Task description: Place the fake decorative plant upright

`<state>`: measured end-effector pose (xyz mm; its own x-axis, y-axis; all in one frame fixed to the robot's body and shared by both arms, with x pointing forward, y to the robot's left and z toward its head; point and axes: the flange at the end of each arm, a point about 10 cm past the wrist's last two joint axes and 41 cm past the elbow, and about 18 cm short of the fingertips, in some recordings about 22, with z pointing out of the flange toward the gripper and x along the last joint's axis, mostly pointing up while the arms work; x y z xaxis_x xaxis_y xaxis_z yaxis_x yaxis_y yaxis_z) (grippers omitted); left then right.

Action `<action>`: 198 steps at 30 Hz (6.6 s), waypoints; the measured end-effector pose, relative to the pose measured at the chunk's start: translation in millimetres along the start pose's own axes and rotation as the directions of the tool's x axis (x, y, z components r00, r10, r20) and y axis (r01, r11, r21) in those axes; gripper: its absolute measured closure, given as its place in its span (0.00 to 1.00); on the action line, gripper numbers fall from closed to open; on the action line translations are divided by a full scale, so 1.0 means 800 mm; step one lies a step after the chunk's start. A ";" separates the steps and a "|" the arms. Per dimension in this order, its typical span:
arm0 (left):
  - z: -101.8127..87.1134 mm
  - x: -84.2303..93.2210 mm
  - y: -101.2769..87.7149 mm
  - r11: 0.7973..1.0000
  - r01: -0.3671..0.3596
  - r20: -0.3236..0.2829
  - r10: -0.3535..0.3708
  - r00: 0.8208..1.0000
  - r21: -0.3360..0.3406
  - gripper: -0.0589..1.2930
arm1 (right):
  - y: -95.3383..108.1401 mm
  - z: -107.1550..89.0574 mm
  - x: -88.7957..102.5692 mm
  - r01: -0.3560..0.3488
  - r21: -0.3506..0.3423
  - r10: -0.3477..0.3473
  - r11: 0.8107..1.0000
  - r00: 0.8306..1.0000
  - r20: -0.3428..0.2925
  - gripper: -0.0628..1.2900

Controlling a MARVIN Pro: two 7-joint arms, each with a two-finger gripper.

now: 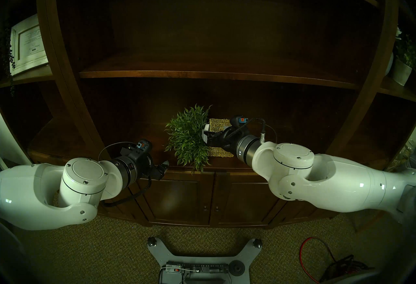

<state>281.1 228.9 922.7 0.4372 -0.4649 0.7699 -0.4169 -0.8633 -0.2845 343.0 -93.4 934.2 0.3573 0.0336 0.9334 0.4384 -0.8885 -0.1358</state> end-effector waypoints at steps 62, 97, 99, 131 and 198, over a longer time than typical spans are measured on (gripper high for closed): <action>0.000 0.000 0.000 1.000 0.000 0.000 0.000 1.000 0.000 0.04 | -0.069 0.056 -0.003 0.214 -0.316 -0.163 0.924 0.970 0.180 0.02; 0.000 0.000 0.000 1.000 0.000 0.000 0.000 1.000 0.000 0.04 | -0.088 0.106 -0.001 0.408 -0.328 -0.341 0.852 0.908 0.245 0.02; 0.000 0.000 0.000 1.000 0.000 0.000 0.000 1.000 0.000 0.04 | -0.091 0.107 0.000 0.417 -0.307 -0.350 0.856 0.903 0.251 0.02; 0.000 0.000 0.000 1.000 0.000 0.001 0.000 1.000 0.000 0.04 | -0.057 0.112 0.003 0.500 -0.234 -0.420 0.834 0.850 0.319 0.02; 0.000 -0.001 0.000 1.000 0.000 0.002 0.000 1.000 0.000 0.04 | -0.008 0.115 0.013 0.593 -0.314 -0.500 0.742 0.801 0.331 0.98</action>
<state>280.9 229.0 922.2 0.4385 -0.4651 0.7690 -0.4169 -0.8633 -0.2844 419.4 -45.2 914.3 0.3400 0.6223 0.7051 0.2776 -0.7828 0.5570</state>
